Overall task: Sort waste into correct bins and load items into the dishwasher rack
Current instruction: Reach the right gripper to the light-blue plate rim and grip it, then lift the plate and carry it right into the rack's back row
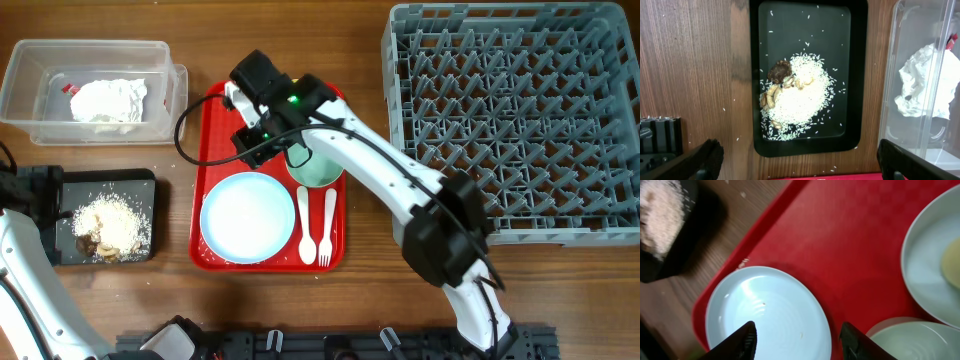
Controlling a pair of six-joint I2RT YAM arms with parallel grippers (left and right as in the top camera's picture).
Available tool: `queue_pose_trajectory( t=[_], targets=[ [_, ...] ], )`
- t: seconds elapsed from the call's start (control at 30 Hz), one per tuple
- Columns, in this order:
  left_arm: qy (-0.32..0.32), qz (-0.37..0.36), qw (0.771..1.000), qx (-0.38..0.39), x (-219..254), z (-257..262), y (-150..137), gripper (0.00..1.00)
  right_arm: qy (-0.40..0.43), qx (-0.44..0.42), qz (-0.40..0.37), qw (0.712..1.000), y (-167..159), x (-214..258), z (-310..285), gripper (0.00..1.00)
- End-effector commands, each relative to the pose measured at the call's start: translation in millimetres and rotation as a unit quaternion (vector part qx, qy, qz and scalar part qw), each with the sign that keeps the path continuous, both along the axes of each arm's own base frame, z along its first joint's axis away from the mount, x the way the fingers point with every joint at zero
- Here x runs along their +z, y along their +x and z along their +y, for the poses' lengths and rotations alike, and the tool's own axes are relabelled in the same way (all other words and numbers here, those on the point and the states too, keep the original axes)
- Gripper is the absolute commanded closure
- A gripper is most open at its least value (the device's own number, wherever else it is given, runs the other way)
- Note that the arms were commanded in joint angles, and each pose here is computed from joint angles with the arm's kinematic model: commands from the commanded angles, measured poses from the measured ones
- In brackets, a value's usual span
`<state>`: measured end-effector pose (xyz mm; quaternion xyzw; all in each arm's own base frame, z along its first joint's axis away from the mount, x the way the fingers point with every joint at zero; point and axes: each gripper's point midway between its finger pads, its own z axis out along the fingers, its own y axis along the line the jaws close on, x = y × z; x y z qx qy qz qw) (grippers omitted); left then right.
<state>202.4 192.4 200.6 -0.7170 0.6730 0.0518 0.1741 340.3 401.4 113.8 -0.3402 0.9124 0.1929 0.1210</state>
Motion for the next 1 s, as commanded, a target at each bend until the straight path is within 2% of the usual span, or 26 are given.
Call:
queue_pose_trajectory(
  t=[0.0, 0.23, 0.53, 0.7, 0.97],
  targets=[
    [0.002, 0.007, 1.0, 0.006, -2, 3, -3, 0.0, -0.031, 0.034, 0.021, 0.999, -10, -41, 7, 0.45],
    [0.002, 0.007, 1.0, 0.006, -2, 3, -3, 0.0, -0.075, 0.063, -0.019, 0.995, -14, -54, 9, 0.37],
    [0.002, 0.007, 1.0, 0.006, -2, 3, -3, 0.0, -0.125, 0.076, -0.027, 0.989, -6, -95, -1, 0.38],
    [0.002, 0.007, 1.0, 0.006, -2, 3, -3, 0.0, -0.138, 0.078, -0.014, 0.987, -9, -112, -4, 0.42],
    [0.002, 0.007, 1.0, 0.006, -2, 3, -3, 0.0, -0.144, 0.077, -0.007, 0.987, -10, -120, -6, 0.67]
  ],
)
